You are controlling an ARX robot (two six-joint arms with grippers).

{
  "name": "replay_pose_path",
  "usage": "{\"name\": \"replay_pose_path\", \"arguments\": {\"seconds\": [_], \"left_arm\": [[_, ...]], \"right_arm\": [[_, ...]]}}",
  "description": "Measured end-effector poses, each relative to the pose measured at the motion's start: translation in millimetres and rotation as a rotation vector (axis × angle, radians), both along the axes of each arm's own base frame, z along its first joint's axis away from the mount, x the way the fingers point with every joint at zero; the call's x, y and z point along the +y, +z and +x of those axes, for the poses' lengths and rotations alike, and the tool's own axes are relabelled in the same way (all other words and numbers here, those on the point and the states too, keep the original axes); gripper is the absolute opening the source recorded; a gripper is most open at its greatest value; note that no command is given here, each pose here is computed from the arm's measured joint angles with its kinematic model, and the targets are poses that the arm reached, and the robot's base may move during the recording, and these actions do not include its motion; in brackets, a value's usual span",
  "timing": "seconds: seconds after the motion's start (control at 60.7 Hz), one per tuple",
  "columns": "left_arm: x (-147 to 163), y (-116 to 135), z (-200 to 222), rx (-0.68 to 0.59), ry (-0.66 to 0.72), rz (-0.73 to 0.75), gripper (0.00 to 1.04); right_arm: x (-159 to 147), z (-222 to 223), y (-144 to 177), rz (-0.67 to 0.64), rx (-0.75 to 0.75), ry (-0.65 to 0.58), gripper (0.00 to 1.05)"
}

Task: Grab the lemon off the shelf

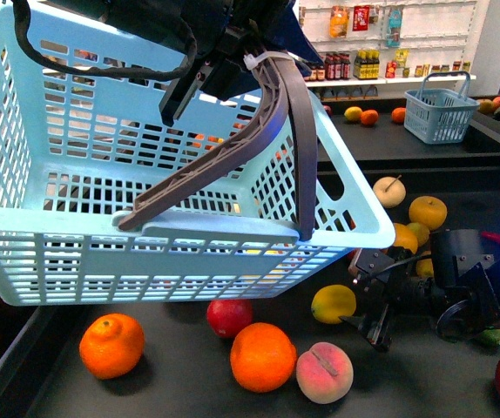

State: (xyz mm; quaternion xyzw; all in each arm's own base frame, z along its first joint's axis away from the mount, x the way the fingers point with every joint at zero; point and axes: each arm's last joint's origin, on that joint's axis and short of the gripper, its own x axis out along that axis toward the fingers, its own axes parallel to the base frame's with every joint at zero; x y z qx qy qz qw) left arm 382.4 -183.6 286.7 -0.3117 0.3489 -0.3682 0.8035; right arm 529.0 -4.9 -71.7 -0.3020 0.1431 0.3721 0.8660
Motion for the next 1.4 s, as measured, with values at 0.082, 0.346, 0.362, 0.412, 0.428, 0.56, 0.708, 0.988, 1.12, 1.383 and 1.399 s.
{"name": "replay_pose_path", "arguments": {"seconds": [0.082,0.346,0.362,0.412,0.428,0.56,0.708,0.988,1.12,1.383,1.399], "left_arm": [[0.0,0.0,-0.1,0.000,-0.002,-0.001,0.10],[0.0,0.0,0.0,0.000,-0.001,0.000,0.10],[0.0,0.0,0.0,0.000,-0.001,0.000,0.10],[0.0,0.2,-0.1,0.000,-0.001,-0.001,0.10],[0.0,0.0,0.0,0.000,-0.001,0.000,0.10],[0.0,0.0,0.0,0.000,-0.002,-0.001,0.10],[0.0,0.0,-0.1,0.000,-0.002,-0.001,0.10],[0.0,0.0,0.0,0.000,-0.002,-0.001,0.10],[0.0,0.0,-0.1,0.000,-0.002,-0.001,0.10],[0.0,0.0,-0.1,0.000,-0.002,-0.001,0.10],[0.0,0.0,-0.1,0.000,-0.002,-0.001,0.10]], "right_arm": [[4.4,6.4,-1.5,0.008,-0.011,0.021,1.02],[21.0,22.4,-3.2,0.015,0.002,0.084,1.02],[21.8,23.5,-4.3,0.013,0.006,0.086,1.02],[23.6,25.6,-7.2,0.009,0.012,0.090,1.02],[23.6,26.1,-8.1,0.008,0.013,0.091,1.02],[25.8,30.9,-18.0,-0.009,0.022,0.087,1.02],[26.6,34.9,-29.0,-0.021,0.036,0.082,1.02],[28.2,39.2,-29.7,-0.007,0.043,0.053,0.81],[25.0,36.1,-27.0,0.002,0.040,0.003,0.80],[-20.0,16.5,29.0,0.037,-0.039,-0.222,0.80],[-26.8,13.7,38.0,0.042,-0.053,-0.257,0.80]]}}
